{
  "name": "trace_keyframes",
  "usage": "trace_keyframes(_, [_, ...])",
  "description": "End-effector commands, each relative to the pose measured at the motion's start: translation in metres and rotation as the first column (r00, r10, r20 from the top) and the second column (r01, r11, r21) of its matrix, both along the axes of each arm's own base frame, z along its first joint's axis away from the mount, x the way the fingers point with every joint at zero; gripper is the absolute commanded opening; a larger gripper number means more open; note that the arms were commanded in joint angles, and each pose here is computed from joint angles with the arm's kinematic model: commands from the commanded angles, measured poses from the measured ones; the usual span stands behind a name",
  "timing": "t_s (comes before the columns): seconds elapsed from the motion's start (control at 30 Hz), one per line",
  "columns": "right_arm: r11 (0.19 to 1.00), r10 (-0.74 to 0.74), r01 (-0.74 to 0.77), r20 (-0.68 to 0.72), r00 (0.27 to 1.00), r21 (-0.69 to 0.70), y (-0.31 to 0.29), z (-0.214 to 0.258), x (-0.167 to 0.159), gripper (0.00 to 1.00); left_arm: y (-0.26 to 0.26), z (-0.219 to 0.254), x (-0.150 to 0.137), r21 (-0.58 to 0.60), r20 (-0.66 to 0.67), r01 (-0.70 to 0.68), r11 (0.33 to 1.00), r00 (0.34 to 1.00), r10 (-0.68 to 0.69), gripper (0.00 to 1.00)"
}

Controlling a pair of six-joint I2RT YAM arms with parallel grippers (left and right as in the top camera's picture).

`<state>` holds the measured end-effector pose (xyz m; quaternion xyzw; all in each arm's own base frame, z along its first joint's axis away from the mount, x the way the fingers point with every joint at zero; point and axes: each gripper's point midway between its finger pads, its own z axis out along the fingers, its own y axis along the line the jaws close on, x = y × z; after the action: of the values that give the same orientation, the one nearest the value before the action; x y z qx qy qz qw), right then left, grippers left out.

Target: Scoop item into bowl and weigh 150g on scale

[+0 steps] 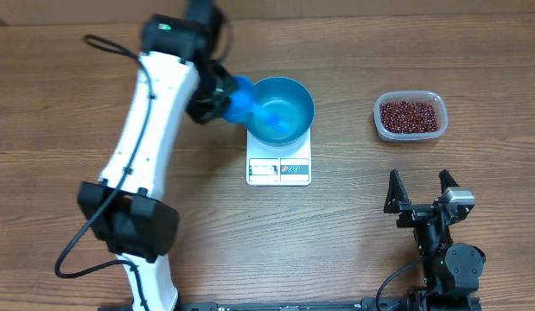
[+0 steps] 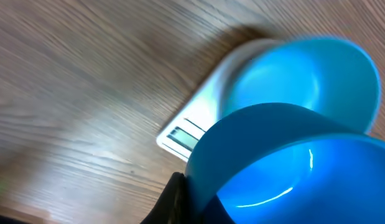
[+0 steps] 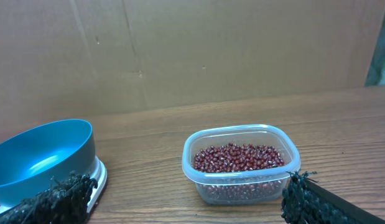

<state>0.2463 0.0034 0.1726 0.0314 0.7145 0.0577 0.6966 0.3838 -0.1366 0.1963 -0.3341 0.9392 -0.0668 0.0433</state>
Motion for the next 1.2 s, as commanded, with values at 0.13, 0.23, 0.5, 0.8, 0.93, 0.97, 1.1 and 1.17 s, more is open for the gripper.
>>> trace_keyframes(0.13, [1.0, -0.004, 0.004, 0.003, 1.0, -0.003, 0.0, -0.002, 0.0, 1.0, -0.043, 0.008, 0.009, 0.056, 0.128, 0.007, 0.998, 0.992, -0.014, 0.04])
trace_keyframes(0.23, [1.0, -0.004, 0.004, 0.003, 1.0, -0.003, 0.0, -0.002, 0.0, 1.0, -0.051, 0.009, 0.009, 0.061, 0.147, 0.024, 0.998, 0.989, -0.032, 0.04])
trace_keyframes(0.5, [1.0, -0.001, 0.0, 0.028, 1.0, 0.031, 0.0, 0.004, 0.0, 1.0, -0.054, 0.009, 0.008, 0.048, 0.144, 0.011, 0.999, 0.989, -0.018, 0.04])
trace_keyframes(0.8, [0.943, 0.094, -0.109, 0.063, 0.994, 0.315, 0.018, 0.032, -0.006, 1.0, -0.062, 0.009, 0.006, -0.017, 0.125, -0.062, 0.998, 0.99, 0.064, 0.04])
trace_keyframes(0.93, [0.931, 0.097, -0.102, 0.032, 0.995, 0.35, 0.018, 0.049, -0.014, 1.0, -0.065, 0.01, 0.009, -0.034, 0.131, -0.058, 0.998, 0.989, 0.062, 0.04])
trace_keyframes(0.97, [0.931, 0.097, -0.099, 0.022, 0.995, 0.35, 0.018, 0.053, -0.015, 1.0, -0.066, 0.01, 0.009, -0.039, 0.131, -0.057, 0.998, 0.989, 0.061, 0.04])
trace_keyframes(1.1, [0.93, 0.104, -0.083, -0.04, 0.994, 0.359, 0.02, 0.073, -0.018, 1.0, -0.071, 0.011, 0.01, -0.061, 0.132, -0.051, 0.997, 0.989, 0.059, 0.04])
trace_keyframes(1.17, [0.926, 0.131, -0.09, -0.089, 0.987, 0.366, 0.024, 0.08, -0.015, 1.0, -0.073, 0.011, 0.01, -0.076, 0.13, -0.047, 0.996, 0.99, 0.056, 0.04])
